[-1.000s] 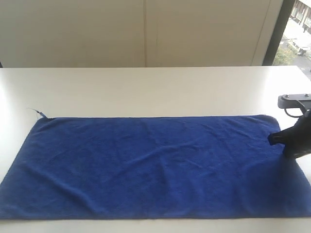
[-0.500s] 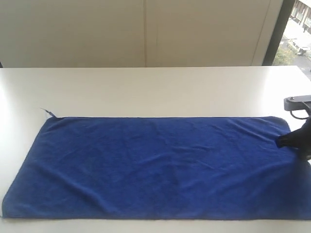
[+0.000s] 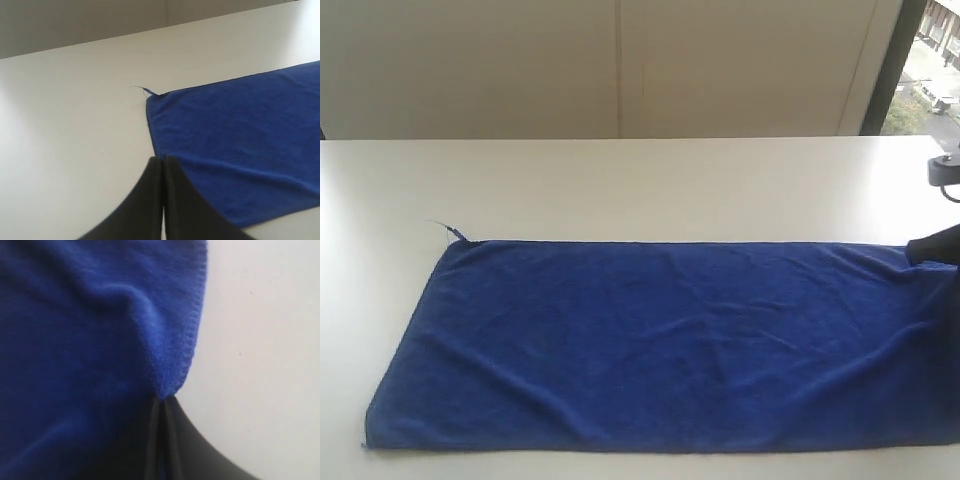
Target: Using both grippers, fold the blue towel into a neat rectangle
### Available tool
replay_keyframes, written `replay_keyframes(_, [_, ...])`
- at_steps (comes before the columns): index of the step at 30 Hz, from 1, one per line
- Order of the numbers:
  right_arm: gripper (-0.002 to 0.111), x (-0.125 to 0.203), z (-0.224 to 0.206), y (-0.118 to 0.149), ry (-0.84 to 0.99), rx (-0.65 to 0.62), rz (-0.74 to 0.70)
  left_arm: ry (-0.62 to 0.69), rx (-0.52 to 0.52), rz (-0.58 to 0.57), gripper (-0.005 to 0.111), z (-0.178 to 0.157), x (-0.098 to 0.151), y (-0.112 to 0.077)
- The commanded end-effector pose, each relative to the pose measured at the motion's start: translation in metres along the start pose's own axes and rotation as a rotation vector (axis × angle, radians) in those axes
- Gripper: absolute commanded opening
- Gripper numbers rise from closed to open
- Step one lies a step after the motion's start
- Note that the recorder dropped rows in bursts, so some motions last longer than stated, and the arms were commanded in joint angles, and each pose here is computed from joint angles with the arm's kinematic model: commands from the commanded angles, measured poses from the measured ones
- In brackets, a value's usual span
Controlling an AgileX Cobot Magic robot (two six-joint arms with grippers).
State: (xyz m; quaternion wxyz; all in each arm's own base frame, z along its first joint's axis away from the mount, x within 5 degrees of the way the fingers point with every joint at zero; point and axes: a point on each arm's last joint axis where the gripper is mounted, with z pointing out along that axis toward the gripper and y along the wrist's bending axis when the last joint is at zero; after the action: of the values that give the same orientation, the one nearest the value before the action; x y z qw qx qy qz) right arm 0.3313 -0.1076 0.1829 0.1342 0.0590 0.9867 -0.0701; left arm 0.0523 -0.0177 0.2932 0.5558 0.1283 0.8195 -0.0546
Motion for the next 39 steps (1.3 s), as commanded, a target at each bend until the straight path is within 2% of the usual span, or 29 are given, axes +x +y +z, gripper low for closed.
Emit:
replay_keyframes(1, [0.000, -0.006, -0.010, 0.024, -0.032, -0.067, -0.046, -0.013, 0.015, -0.020, 0.000, -0.001, -0.001, -0.001])
replay_keyframes(21, [0.000, -0.044, -0.077, 0.214, -0.261, -0.463, -0.295, 0.001, 0.023, -0.026, 0.000, -0.001, 0.001, -0.002])
replay_keyframes(28, [0.000, -0.045, -0.086, 0.287, -0.280, -0.581, -0.388, 0.003, 0.024, -0.029, 0.000, -0.001, 0.001, -0.002])
replay_keyframes(39, [0.000, -0.035, -0.094, 0.379, -0.304, -0.694, -0.514, 0.005, 0.026, -0.030, 0.000, -0.001, 0.001, -0.002])
